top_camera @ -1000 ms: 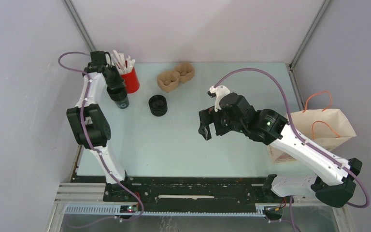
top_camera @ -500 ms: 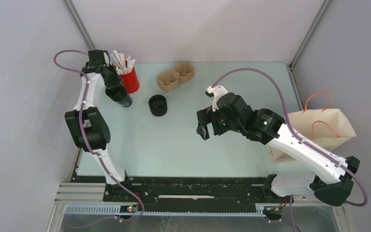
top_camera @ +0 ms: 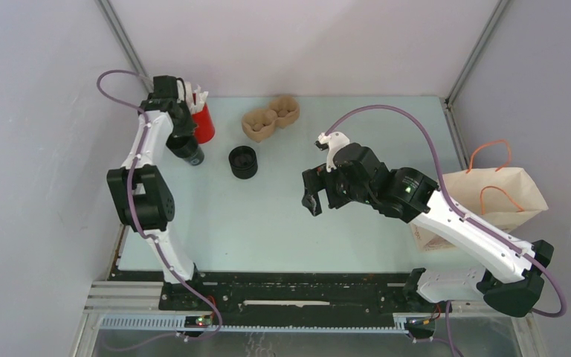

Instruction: Pack the takeout coffee

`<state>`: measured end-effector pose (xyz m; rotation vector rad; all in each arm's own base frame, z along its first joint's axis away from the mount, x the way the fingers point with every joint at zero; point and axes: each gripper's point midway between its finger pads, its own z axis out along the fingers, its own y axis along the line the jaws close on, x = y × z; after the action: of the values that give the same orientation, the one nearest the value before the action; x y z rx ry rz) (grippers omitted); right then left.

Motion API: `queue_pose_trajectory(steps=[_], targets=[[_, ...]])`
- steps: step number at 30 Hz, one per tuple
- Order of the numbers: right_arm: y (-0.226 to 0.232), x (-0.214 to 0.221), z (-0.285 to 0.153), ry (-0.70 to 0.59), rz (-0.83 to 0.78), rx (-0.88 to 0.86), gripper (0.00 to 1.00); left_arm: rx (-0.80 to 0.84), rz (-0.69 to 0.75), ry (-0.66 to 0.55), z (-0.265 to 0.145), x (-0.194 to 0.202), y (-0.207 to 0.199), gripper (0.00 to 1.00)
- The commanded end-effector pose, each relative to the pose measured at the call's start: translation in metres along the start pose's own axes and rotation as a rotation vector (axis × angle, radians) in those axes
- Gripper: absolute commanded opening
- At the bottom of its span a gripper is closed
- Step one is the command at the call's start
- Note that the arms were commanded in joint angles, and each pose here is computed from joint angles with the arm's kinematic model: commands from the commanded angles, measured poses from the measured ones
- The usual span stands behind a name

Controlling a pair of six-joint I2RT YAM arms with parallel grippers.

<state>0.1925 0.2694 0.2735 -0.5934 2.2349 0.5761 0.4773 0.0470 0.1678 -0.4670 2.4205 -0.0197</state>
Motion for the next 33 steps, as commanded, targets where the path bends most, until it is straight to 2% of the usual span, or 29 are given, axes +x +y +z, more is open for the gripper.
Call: queue_pose_trajectory(steps=[1,18,22,33], targets=[[0.003,-0.003,0.0,-0.021,0.006,0.004,1.0,-0.053,0.062,-0.105,-0.037,-0.024,-0.002,0.0],[0.001,0.0,0.0,-0.011,-0.008,0.022,1.0,-0.142,0.152,-0.132,-0.05,-0.025,-0.007,0.0],[0.0,0.001,0.001,-0.005,-0.012,0.027,1.0,-0.126,0.184,-0.136,-0.053,-0.022,-0.02,0.0],[-0.002,0.003,0.002,-0.001,-0.017,0.039,1.0,0.01,0.146,-0.081,-0.042,-0.014,-0.038,0.03]])
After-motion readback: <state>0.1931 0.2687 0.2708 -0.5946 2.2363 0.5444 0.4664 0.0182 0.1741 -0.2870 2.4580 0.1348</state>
